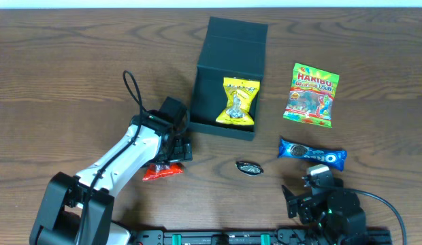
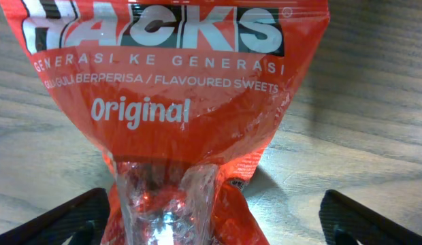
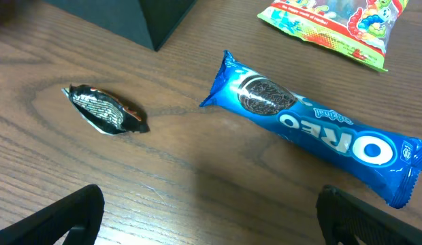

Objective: Pack container
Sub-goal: 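Move the left gripper down to the red HACKS bag, then grasp the red HACKS bag with the left gripper and lift, then carry the red bag into the box beside the yellow bag, then open the left gripper and retract the left arm to rest, then move the right gripper over the green HARIBO bag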

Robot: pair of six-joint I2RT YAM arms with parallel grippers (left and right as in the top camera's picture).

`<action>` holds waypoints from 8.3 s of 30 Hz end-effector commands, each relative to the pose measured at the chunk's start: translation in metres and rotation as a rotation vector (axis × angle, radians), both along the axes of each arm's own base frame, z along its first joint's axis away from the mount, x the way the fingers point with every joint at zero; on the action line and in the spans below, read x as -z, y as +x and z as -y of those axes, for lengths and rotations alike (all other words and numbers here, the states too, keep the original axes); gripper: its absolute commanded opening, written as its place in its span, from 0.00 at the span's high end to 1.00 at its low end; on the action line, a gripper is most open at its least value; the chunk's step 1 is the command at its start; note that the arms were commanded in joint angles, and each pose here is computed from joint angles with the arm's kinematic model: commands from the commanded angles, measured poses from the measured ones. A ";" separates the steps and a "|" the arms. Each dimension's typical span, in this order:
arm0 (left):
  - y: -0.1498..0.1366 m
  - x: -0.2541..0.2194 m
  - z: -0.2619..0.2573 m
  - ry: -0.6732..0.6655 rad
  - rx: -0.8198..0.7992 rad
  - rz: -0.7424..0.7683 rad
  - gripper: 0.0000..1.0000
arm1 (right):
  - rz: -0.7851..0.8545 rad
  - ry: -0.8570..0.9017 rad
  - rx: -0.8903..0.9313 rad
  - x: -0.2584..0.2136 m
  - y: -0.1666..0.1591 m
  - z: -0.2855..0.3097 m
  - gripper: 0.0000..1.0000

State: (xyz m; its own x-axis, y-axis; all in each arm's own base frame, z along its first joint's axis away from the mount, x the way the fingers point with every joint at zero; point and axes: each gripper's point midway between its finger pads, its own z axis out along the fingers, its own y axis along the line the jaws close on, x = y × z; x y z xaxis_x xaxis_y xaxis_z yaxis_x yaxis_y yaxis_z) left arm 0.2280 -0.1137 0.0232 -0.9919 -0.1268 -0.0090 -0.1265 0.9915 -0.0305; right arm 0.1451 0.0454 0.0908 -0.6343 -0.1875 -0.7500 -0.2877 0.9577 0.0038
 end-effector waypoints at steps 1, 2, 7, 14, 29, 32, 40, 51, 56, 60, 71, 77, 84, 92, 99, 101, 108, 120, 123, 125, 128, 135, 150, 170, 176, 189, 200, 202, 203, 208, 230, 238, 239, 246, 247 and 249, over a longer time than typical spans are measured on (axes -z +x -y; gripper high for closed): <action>-0.002 0.004 -0.004 0.012 -0.021 -0.012 0.06 | 0.005 0.001 0.001 -0.002 0.000 0.001 0.01; -0.002 0.004 -0.004 0.013 -0.021 -0.011 0.07 | 0.005 0.001 0.001 -0.002 0.000 0.001 0.01; -0.001 0.004 -0.007 0.031 -0.033 -0.005 0.25 | 0.005 0.001 0.001 -0.002 0.000 0.001 0.01; -0.001 0.004 -0.007 0.033 -0.036 -0.005 0.44 | 0.005 0.001 0.001 -0.002 0.000 0.001 0.01; -0.003 0.004 -0.008 0.036 -0.052 -0.013 0.74 | 0.005 0.001 0.001 -0.002 0.000 0.001 0.01; -0.003 0.004 -0.008 0.037 -0.052 -0.014 0.82 | 0.005 0.001 0.001 -0.002 0.000 0.001 0.01; -0.007 0.004 -0.010 0.044 -0.062 -0.030 0.94 | 0.005 0.001 0.001 -0.002 0.000 0.001 0.01; -0.004 -0.034 -0.007 0.013 -0.088 0.019 0.94 | 0.005 0.001 0.001 -0.002 0.000 0.001 0.01; 0.004 -0.081 -0.003 -0.029 -0.088 0.094 0.94 | 0.005 0.001 0.001 -0.002 0.000 0.001 0.01; 0.014 -0.121 0.006 -0.084 -0.075 0.142 0.94 | 0.005 0.001 0.001 -0.002 0.000 0.001 0.01; 0.057 -0.211 0.030 -0.158 0.039 0.321 0.94 | 0.005 0.001 0.001 -0.002 0.000 0.001 0.01; 0.087 -0.198 0.061 -0.106 0.201 0.236 0.94 | 0.005 0.001 0.001 -0.002 0.000 0.001 0.01; 0.111 -0.158 0.098 -0.111 0.310 0.164 0.94 | 0.005 0.000 0.001 -0.002 0.000 0.001 0.01; 0.139 -0.117 0.122 -0.145 0.321 0.161 0.94 | 0.005 0.001 0.001 -0.002 0.000 0.001 0.01; 0.151 -0.098 0.133 -0.162 0.318 0.162 0.94 | 0.005 0.001 0.001 -0.002 0.000 0.001 0.01; 0.153 -0.095 0.131 -0.150 0.317 0.164 0.94 | 0.005 0.001 0.001 -0.002 0.000 0.001 0.01; 0.158 -0.071 0.133 -0.131 0.323 0.136 0.94 | 0.005 0.001 0.001 -0.002 0.000 0.001 0.01; 0.167 -0.040 0.130 -0.084 0.285 0.113 0.94 | 0.005 0.001 0.001 -0.002 0.000 0.001 0.01; 0.167 -0.040 0.130 -0.085 0.283 0.111 0.94 | 0.005 0.001 0.001 -0.002 0.000 0.001 0.01; 0.163 -0.039 0.131 -0.091 0.285 0.096 0.94 | 0.005 0.001 0.001 -0.002 0.000 0.001 0.01; 0.156 -0.039 0.131 -0.086 0.293 0.073 0.94 | 0.005 0.001 0.001 -0.002 0.000 0.001 0.01; 0.154 -0.039 0.134 -0.084 0.300 0.071 0.83 | 0.005 0.001 0.001 -0.002 0.000 0.001 0.01; 0.160 -0.067 0.130 -0.054 0.297 0.096 0.08 | 0.005 0.001 0.001 -0.002 0.000 0.001 0.01; 0.084 -0.320 0.069 -0.067 0.296 0.447 0.17 | 0.005 0.001 0.001 -0.002 0.000 0.001 0.01; 0.027 -0.363 0.030 -0.001 0.287 0.603 0.18 | 0.005 0.001 0.001 -0.002 0.000 0.001 0.01; -0.057 -0.279 -0.060 0.077 0.070 0.611 0.11 | 0.034 0.011 0.004 -0.008 0.004 -0.001 0.01; -0.078 -0.257 -0.073 0.085 0.078 0.563 0.05 | 0.201 0.239 0.008 -0.056 0.029 -0.025 0.01; -0.078 -0.257 -0.072 0.078 0.079 0.563 0.05 | 0.203 0.232 0.019 -0.056 0.029 -0.023 0.01; -0.078 -0.257 -0.072 0.077 0.078 0.563 0.05 | 0.216 0.223 0.038 -0.058 0.032 -0.019 0.01; -0.078 -0.257 -0.072 0.077 0.078 0.563 0.05 | 0.306 0.303 -0.043 -0.088 0.034 -0.035 0.01; -0.078 -0.257 -0.072 0.079 0.079 0.564 0.05 | -0.240 0.140 0.037 -0.183 0.096 -0.057 0.01; -0.078 -0.257 -0.072 0.078 0.079 0.563 0.05 | -0.441 0.149 0.345 -0.124 0.147 -0.028 0.01; -0.078 -0.257 -0.072 0.078 0.079 0.564 0.05 | -0.465 0.152 0.394 -0.116 0.154 -0.017 0.01; -0.077 -0.257 -0.071 0.077 0.078 0.566 0.05 | -0.538 0.149 0.583 -0.088 0.213 0.056 0.01; -0.077 -0.257 -0.071 0.075 0.077 0.568 0.05 | -0.519 0.140 0.573 -0.087 0.223 0.061 0.01; -0.076 -0.258 -0.070 0.073 0.077 0.571 0.05 | -0.481 0.145 0.577 -0.085 0.236 0.069 0.01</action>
State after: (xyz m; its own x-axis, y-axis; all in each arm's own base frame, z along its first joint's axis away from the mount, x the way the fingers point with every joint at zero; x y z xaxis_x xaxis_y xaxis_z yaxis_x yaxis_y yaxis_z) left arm 0.1514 -0.0428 0.2803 -0.8352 -0.0224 -0.5494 -0.0292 0.9996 0.0037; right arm 0.3721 -0.0141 0.1711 -0.8692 0.3714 -0.3264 0.3389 0.9282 0.1539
